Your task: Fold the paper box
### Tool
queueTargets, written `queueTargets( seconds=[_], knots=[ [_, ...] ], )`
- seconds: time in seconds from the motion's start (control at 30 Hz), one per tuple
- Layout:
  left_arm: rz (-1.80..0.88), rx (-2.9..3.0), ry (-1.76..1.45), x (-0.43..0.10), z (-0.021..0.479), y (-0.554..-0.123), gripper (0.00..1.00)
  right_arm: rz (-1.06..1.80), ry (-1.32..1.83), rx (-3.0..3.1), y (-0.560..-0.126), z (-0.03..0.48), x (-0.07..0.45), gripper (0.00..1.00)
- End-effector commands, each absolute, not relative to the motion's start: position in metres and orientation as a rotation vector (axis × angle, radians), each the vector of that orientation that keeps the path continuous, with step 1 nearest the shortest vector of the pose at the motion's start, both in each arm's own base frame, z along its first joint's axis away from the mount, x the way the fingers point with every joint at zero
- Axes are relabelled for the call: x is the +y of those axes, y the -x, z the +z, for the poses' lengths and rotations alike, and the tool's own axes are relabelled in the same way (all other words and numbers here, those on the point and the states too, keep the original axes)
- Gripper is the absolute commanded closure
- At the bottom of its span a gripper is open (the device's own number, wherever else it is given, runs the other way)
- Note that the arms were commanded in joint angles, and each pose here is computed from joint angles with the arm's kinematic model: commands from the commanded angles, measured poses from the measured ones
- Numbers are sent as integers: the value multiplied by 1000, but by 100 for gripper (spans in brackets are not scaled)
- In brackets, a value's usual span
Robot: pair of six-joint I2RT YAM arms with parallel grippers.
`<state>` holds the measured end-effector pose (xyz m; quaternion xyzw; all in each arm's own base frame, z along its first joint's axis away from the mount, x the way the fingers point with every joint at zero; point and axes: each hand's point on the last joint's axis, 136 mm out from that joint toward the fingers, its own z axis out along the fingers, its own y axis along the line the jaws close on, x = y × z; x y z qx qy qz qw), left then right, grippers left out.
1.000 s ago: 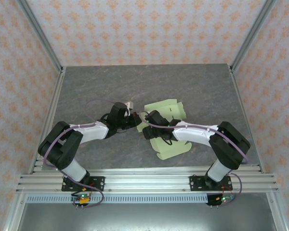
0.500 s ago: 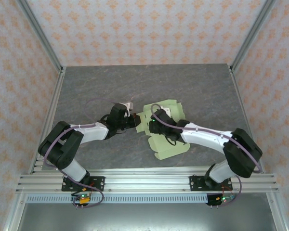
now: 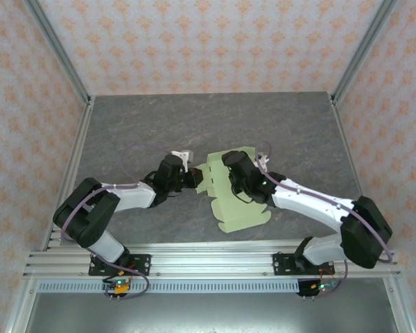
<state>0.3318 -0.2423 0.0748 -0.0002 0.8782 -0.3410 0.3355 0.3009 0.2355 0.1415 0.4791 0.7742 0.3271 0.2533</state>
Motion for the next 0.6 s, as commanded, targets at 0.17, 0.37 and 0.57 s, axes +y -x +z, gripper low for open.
queueTargets(
  seconds=[0.17, 0.37, 0.57],
  knots=[
    [-855, 2163, -130, -245, 85, -329, 100, 1050, -1580, 2141, -348, 129, 258, 19],
    [-749, 2142, -216, -247, 86, -322, 100, 1054, -1548, 2224, -358, 121, 271, 18],
    [-695, 2097, -167, -233, 92, -321, 100, 982, -1568, 2299, -354, 103, 274, 39]
  ],
)
